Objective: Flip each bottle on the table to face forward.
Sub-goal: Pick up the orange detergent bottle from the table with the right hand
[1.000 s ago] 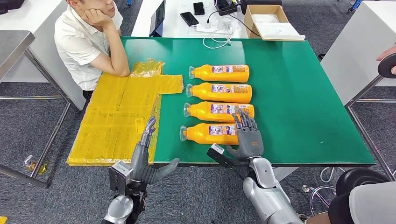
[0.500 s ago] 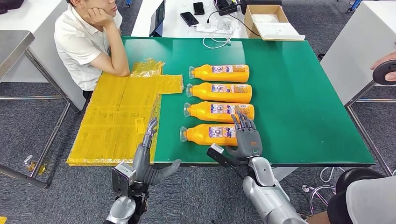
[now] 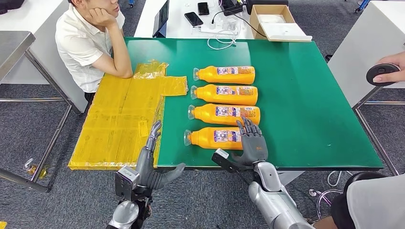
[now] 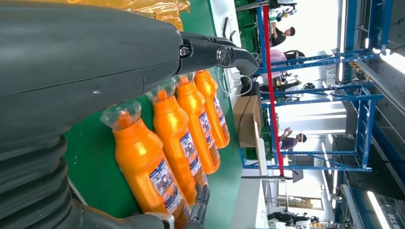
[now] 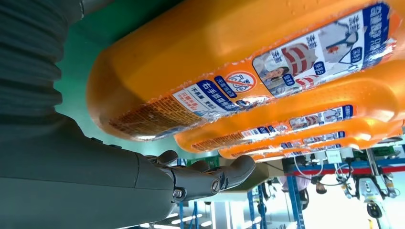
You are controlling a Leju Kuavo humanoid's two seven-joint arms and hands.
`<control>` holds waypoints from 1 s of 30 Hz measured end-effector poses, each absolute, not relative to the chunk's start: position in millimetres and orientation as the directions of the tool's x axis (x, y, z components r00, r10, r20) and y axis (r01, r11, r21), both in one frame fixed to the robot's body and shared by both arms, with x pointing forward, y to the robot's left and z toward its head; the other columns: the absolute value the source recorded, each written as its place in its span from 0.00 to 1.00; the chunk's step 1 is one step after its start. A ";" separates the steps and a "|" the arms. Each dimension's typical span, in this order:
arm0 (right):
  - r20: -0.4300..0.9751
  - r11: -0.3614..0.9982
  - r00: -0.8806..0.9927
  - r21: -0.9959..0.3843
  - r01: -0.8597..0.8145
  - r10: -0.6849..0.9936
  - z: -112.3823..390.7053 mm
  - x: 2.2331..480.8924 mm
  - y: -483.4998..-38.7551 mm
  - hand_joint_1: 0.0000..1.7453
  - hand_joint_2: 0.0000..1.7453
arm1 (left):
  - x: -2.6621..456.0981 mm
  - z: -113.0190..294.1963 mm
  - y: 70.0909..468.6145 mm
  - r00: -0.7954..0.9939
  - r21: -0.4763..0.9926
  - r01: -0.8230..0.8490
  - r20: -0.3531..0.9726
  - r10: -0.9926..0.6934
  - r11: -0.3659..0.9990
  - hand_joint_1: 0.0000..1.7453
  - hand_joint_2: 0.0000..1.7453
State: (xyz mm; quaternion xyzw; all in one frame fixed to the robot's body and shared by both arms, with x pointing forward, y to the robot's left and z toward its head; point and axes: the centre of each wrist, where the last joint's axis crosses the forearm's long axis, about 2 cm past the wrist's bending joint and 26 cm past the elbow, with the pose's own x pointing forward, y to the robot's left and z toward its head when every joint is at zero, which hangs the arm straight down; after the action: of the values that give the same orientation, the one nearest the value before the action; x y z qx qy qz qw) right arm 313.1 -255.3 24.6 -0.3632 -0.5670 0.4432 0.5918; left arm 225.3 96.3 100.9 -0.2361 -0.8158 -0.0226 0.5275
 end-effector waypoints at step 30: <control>0.290 0.308 0.111 -0.923 -0.229 0.951 19.3 319.4 -268.4 0.87 1.00 | 228.9 103.8 95.9 -0.333 -0.212 0.415 0.869 0.365 0.885 0.00 1.00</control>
State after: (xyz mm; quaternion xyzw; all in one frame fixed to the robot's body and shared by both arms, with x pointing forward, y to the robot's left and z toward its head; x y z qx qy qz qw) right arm 319.4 -268.4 19.3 -0.3714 -0.4861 0.4561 0.6464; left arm 228.9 95.9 103.8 -0.2389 -0.8161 -0.0238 0.5257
